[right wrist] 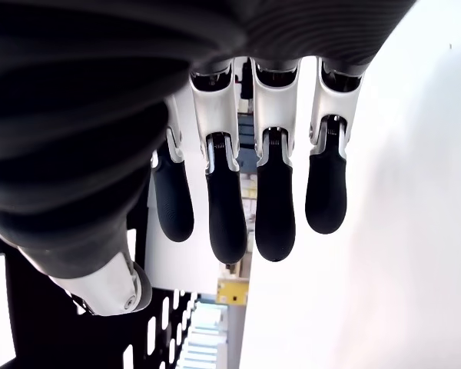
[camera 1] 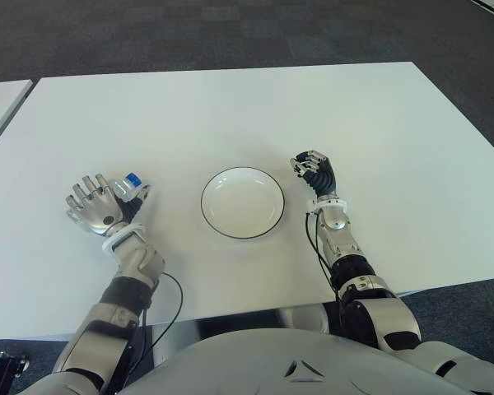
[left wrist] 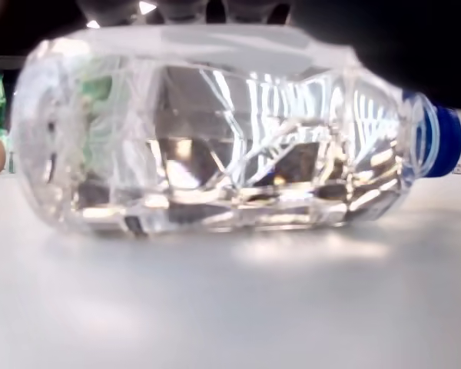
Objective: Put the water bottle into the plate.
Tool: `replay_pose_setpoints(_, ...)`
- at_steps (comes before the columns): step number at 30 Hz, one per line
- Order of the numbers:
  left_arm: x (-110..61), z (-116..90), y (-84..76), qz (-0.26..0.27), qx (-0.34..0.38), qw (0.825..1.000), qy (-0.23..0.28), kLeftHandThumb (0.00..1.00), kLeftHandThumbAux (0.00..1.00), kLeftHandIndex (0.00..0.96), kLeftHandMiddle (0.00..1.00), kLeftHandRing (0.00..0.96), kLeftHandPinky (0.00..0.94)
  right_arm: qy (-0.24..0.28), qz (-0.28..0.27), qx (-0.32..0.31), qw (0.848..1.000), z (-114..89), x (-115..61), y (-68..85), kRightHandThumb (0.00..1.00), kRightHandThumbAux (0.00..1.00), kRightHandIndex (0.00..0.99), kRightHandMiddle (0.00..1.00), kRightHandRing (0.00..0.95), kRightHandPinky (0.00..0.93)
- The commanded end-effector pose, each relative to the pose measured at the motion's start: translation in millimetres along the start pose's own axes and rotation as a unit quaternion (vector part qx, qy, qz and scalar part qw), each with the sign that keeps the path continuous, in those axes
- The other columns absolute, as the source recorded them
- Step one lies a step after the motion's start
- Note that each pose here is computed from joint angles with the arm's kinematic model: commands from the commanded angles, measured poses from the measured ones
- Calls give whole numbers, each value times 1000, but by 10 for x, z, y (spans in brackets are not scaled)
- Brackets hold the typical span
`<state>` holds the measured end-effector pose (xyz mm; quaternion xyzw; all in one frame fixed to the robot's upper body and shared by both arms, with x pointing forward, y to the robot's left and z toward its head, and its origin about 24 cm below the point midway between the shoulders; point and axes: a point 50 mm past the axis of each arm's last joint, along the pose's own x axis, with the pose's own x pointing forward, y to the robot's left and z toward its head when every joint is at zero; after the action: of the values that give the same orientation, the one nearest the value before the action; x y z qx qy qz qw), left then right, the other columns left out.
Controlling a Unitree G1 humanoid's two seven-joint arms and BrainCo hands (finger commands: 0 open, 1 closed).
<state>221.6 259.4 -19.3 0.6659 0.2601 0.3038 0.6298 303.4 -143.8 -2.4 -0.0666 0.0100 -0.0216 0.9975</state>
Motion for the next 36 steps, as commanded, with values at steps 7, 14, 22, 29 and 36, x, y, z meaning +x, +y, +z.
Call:
replay_pose_setpoints(7, -92, -36, 3, 12, -13, 1000, 8, 546, 102, 0, 0, 0, 0, 9, 6, -6, 1000, -37, -21, 21, 706, 728, 427, 507, 519, 532)
replay_pose_setpoints(14, -131, -10, 58, 13, -31, 999, 3, 526, 84, 0, 0, 0, 0, 9, 8, -5, 1000, -35, -23, 28, 706, 729, 427, 505, 517, 536)
replay_pose_setpoints(22, -168, -12, 47, -60, -28, 998, 18, 545, 97, 0, 0, 0, 0, 8, 10, -4, 1000, -32, -24, 35, 706, 729, 427, 506, 519, 534)
replay_pose_setpoints(29, -57, -51, -132, -149, 23, 988, 34, 548, 129, 0, 0, 0, 0, 6, 9, -3, 1000, -29, -29, 35, 706, 729, 428, 505, 519, 539)
replay_pose_setpoints(36, -46, -139, -493, -216, 64, 974, 31, 506, 141, 0, 0, 0, 0, 8, 8, -3, 1000, -32, -31, 23, 707, 728, 428, 507, 521, 537)
